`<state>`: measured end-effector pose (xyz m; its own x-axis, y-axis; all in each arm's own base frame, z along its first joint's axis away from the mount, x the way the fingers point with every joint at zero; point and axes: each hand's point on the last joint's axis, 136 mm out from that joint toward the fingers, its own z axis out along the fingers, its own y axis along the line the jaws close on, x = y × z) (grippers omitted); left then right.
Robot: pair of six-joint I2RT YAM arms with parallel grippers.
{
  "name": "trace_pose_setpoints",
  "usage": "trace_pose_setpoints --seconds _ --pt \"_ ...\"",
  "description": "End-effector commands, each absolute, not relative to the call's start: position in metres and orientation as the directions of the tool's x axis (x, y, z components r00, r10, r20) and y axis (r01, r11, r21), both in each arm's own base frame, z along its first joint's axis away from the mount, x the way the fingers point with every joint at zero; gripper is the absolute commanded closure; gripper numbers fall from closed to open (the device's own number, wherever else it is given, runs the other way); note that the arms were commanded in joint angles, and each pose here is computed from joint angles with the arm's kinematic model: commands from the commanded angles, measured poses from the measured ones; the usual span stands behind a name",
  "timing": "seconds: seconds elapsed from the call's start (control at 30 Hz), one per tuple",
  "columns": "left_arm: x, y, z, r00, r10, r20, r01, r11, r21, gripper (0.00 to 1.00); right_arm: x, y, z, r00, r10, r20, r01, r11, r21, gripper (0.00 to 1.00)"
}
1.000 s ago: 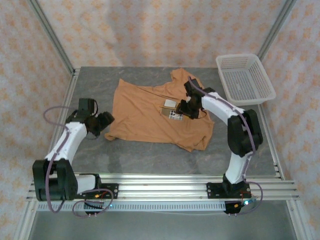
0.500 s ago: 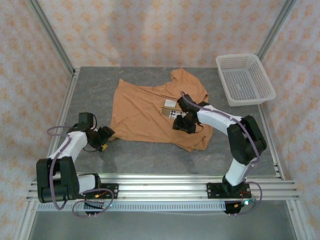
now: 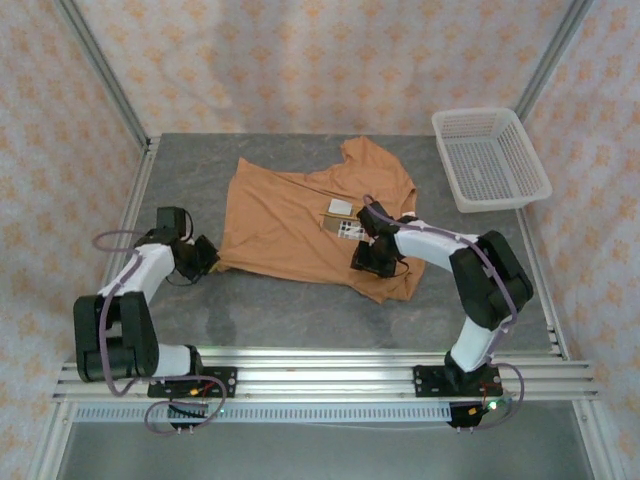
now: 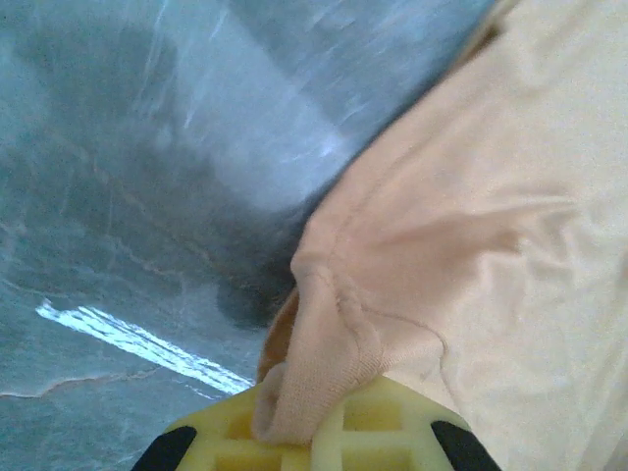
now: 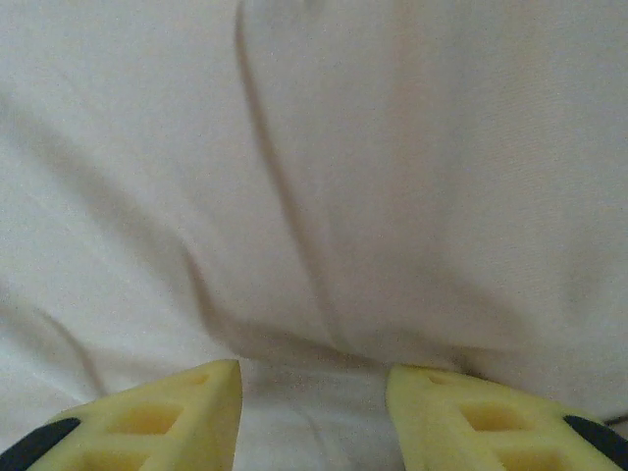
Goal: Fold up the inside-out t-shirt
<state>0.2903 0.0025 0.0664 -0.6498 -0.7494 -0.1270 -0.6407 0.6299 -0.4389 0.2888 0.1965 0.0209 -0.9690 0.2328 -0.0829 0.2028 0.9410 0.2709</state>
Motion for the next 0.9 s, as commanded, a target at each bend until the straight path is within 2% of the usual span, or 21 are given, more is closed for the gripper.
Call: trace_pose_setpoints --seconds 0.0,0.1,0.33,0.37,0.4,0.43,0.5,0.57,0.67,0.77,0.87 --pt "0.266 0.011 0.095 -0.738 -0.615 -0.278 -0.539 0.785 -0.306 1.00 0.272 0.154 -0.006 -0.959 0.278 -0.054 0.270 0.955 0.120 0.54" --pt "0.247 -0.008 0.098 -0.748 -0.591 -0.302 -0.503 0.802 -0.323 1.00 0.270 0.149 -0.004 -0.960 0.276 -0.052 0.269 0.956 0.115 0.54" --pt "0.202 -0.036 0.059 -0.761 -0.617 -0.199 -0.552 0.777 -0.302 1.00 0.266 0.155 0.010 -0.963 0.265 -0.043 0.255 0.954 0.160 0.54" --pt "0.195 -0.034 0.053 -0.761 -0.622 -0.186 -0.568 0.777 -0.273 0.96 0.267 0.156 0.014 -0.964 0.262 -0.048 0.251 0.954 0.163 0.54" --pt "0.191 -0.035 0.050 -0.760 -0.625 -0.180 -0.576 0.776 -0.257 0.78 0.268 0.157 0.019 -0.964 0.260 -0.054 0.248 0.953 0.171 0.53" --pt "0.190 -0.035 0.051 -0.755 -0.630 -0.180 -0.584 0.772 -0.251 0.68 0.270 0.158 0.024 -0.964 0.258 -0.060 0.244 0.953 0.180 0.53" --pt "0.194 -0.034 0.062 -0.749 -0.630 -0.205 -0.579 0.773 -0.259 0.62 0.276 0.161 0.039 -0.964 0.253 -0.082 0.234 0.952 0.196 0.52" --pt "0.206 -0.022 0.091 -0.730 -0.613 -0.302 -0.566 0.790 -0.235 0.56 0.283 0.161 0.055 -0.961 0.253 -0.112 0.227 0.952 0.204 0.51" --pt "0.240 -0.011 0.143 -0.697 -0.566 -0.440 -0.526 0.821 -0.222 0.55 0.294 0.161 0.076 -0.952 0.263 -0.159 0.223 0.947 0.232 0.45" --pt "0.291 -0.037 0.160 -0.725 -0.543 -0.425 -0.449 0.839 -0.306 0.57 0.310 0.164 0.080 -0.942 0.284 -0.178 0.233 0.936 0.262 0.42" --pt "0.349 -0.067 0.152 -0.765 -0.506 -0.399 -0.389 0.856 -0.340 0.57 0.335 0.165 0.073 -0.930 0.318 -0.185 0.259 0.924 0.282 0.40"
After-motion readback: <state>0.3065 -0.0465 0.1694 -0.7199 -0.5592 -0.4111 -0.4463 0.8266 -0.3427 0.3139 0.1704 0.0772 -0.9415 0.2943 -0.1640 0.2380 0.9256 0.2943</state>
